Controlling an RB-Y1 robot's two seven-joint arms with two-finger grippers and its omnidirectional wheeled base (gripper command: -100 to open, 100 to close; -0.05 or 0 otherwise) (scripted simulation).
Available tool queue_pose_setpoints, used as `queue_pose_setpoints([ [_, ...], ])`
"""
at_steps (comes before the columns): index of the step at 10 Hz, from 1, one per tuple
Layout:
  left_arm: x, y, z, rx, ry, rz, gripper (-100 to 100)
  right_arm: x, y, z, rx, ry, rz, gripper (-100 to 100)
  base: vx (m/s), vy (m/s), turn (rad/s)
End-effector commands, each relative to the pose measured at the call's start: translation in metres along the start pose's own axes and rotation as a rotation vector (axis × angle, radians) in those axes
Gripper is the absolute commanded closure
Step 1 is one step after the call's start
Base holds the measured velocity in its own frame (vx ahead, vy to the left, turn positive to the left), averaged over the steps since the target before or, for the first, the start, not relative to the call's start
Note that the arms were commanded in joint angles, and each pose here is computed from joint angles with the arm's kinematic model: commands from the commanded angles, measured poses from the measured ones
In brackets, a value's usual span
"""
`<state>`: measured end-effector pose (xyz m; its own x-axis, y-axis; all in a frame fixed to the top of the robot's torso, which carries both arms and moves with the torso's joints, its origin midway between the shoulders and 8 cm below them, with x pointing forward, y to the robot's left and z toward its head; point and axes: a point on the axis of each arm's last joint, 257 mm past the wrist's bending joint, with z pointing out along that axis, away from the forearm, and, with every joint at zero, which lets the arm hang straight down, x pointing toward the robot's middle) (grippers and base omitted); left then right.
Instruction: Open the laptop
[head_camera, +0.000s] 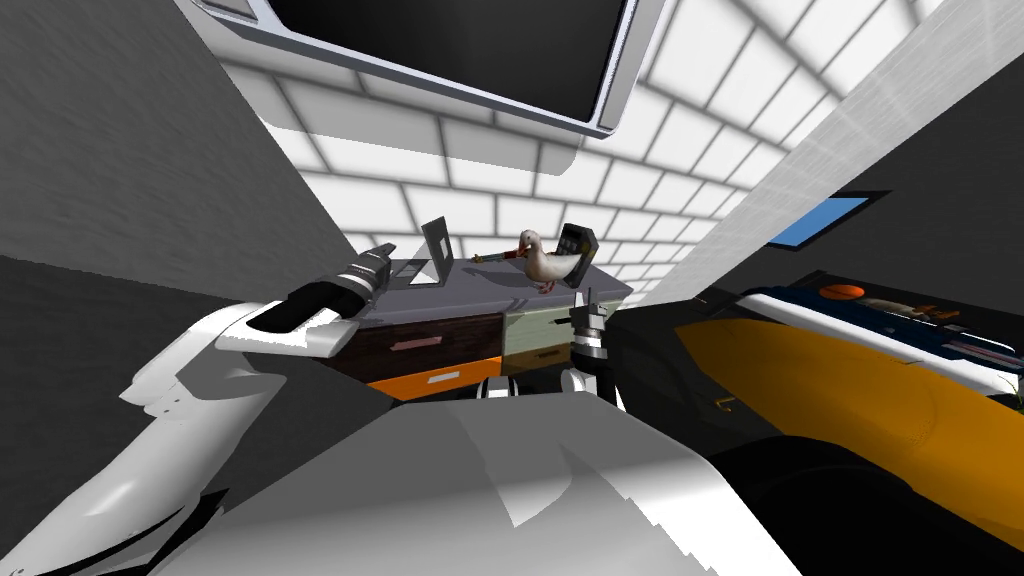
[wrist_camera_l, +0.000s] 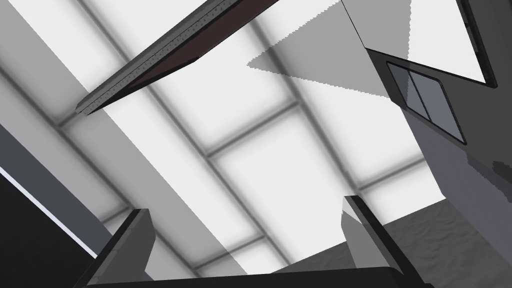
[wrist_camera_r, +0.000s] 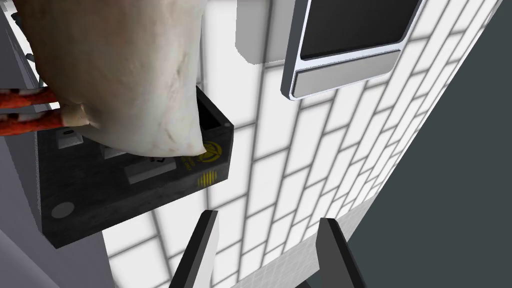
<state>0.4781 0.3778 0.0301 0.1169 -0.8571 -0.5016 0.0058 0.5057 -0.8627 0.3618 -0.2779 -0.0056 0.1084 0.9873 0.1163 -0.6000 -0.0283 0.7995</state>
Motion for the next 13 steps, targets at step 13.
queue_pose_setpoints([
  [13, -0.080, -0.010, 0.007, -0.173, -0.164, 0.029, -100, 0.000, 0.000, 0.000, 0.000, 0.000, 0.000, 0, 0.006, -0.025, -0.132],
])
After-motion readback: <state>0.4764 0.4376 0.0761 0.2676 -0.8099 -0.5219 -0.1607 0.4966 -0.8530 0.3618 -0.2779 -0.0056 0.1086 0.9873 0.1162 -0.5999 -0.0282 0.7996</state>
